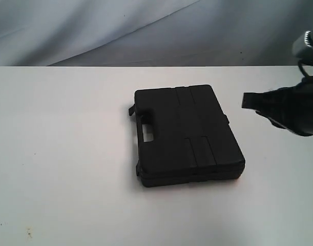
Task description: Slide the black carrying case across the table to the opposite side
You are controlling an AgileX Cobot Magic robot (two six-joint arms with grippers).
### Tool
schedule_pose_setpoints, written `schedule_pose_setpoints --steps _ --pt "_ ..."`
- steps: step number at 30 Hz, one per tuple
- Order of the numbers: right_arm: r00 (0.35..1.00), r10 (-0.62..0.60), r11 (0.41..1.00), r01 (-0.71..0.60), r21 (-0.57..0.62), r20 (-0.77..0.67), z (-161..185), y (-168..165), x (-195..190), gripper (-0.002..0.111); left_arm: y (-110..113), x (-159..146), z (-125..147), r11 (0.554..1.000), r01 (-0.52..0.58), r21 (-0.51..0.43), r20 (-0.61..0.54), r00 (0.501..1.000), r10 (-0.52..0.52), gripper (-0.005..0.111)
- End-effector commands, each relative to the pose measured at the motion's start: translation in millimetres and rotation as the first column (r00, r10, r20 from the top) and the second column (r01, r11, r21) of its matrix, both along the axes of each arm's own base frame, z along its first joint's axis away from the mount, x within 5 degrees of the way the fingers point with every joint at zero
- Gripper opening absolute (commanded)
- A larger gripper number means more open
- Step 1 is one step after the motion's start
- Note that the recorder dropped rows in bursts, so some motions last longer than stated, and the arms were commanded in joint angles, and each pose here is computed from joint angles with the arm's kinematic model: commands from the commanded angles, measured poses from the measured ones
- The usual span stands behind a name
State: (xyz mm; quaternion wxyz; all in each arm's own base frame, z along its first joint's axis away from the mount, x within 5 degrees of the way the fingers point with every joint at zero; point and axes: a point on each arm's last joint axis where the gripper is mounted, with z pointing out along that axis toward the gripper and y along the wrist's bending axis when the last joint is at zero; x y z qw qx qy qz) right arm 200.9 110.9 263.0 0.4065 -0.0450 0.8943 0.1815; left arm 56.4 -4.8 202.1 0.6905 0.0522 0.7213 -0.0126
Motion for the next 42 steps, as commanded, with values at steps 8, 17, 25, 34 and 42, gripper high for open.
schedule_pose_setpoints --steps 8,17,25,34,42 --pt "0.983 -0.101 0.994 0.095 0.045 0.151 -3 -45 -31 0.0 0 0 -1 1.0 -0.003 -0.008 -0.002 1.0 0.003 0.0" --pt "0.942 -0.17 0.985 0.166 0.038 0.291 -6 -75 -63 0.0 0 0 -1 1.0 -0.003 -0.008 -0.002 1.0 0.003 0.0" --pt "0.894 -0.192 0.978 0.208 0.005 0.406 -12 -91 -89 0.0 0 0 -1 1.0 -0.003 -0.008 -0.002 1.0 0.003 0.0" --pt "0.832 -0.244 0.964 0.263 0.034 0.497 -30 -101 -117 0.0 0 0 -1 1.0 -0.003 -0.008 -0.002 1.0 0.003 0.0" --pt "0.784 -0.27 0.952 0.304 0.032 0.559 -44 -107 -132 0.0 0 0 -1 1.0 -0.003 -0.008 -0.002 1.0 0.003 0.0"
